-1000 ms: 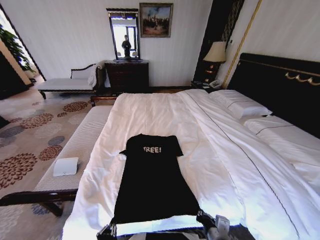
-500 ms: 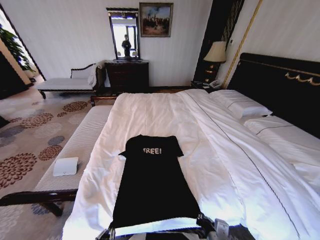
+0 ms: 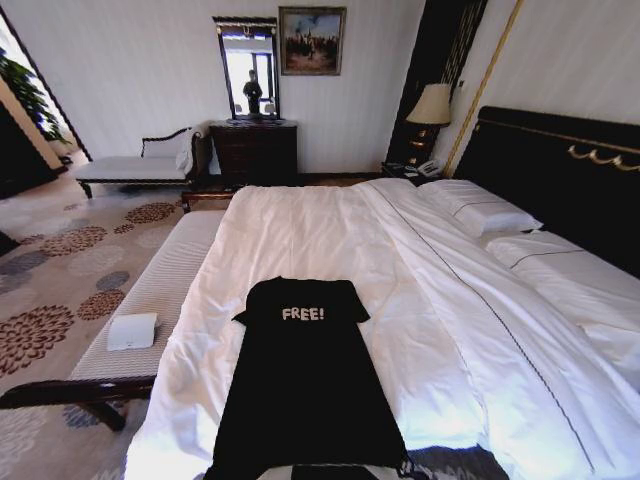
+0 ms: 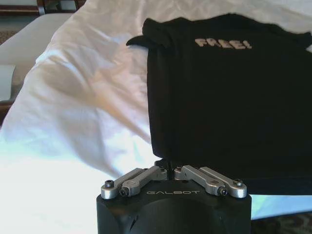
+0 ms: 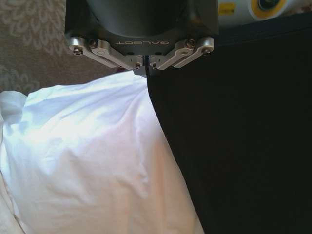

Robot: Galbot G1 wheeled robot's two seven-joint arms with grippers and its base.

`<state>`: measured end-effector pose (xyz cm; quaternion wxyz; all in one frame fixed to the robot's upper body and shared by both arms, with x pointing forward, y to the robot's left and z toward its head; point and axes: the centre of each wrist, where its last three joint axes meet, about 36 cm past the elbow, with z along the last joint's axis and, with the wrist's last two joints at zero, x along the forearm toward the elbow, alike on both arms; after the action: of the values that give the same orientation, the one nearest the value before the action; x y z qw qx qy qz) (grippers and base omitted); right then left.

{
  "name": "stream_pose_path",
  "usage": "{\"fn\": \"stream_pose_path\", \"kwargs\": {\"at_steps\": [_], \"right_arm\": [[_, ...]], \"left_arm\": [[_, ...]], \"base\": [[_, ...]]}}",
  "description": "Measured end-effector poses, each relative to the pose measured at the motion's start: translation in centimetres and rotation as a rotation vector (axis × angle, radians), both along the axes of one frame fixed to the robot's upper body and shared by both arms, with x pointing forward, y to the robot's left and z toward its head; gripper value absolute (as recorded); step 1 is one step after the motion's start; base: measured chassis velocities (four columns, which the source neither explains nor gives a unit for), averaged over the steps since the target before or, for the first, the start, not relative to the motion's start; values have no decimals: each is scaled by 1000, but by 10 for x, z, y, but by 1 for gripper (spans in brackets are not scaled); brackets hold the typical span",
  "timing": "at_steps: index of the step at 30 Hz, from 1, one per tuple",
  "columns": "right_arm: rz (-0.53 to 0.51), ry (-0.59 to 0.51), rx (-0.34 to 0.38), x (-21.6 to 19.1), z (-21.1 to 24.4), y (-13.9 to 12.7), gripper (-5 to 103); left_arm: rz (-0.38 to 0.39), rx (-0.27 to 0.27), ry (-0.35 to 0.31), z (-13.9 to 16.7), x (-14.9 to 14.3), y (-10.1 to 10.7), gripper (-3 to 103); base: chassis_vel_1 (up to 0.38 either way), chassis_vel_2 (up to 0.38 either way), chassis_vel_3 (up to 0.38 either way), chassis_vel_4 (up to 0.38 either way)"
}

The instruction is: Fold the clothes on the bed.

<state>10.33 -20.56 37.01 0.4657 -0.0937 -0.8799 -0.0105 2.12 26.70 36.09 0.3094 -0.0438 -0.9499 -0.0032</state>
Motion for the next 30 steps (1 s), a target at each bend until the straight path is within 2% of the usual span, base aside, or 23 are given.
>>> {"fn": "stream_pose_path", "kwargs": {"at_steps": [5, 9, 22, 23, 25, 27, 30], "right_arm": [[3, 41, -19, 2, 2, 1, 1], [10, 87, -37, 4, 3, 0, 1], [51, 193, -93, 5, 2, 3, 1], [69, 221, -107, 2, 4, 3, 1], [76, 228, -113, 1, 4, 3, 1], [91, 254, -131, 1, 0, 4, 1], [90, 263, -125, 3, -4, 5, 1]], "left_arm": [[-28, 29, 35, 7, -11, 7, 1], [-12, 70, 70, 5, -13, 9, 1], [-32, 109, 113, 6, -16, 8, 1], [-42, 121, 143, 9, -19, 9, 1], [-48, 126, 153, 10, -19, 10, 1], [-82, 155, 190, 13, -21, 14, 1], [-105, 178, 204, 13, -20, 16, 1]], "base": [[0, 0, 0, 0], [0, 0, 0, 0], [0, 0, 0, 0], [0, 0, 0, 0], [0, 0, 0, 0], [0, 0, 0, 0], [0, 0, 0, 0]]}}
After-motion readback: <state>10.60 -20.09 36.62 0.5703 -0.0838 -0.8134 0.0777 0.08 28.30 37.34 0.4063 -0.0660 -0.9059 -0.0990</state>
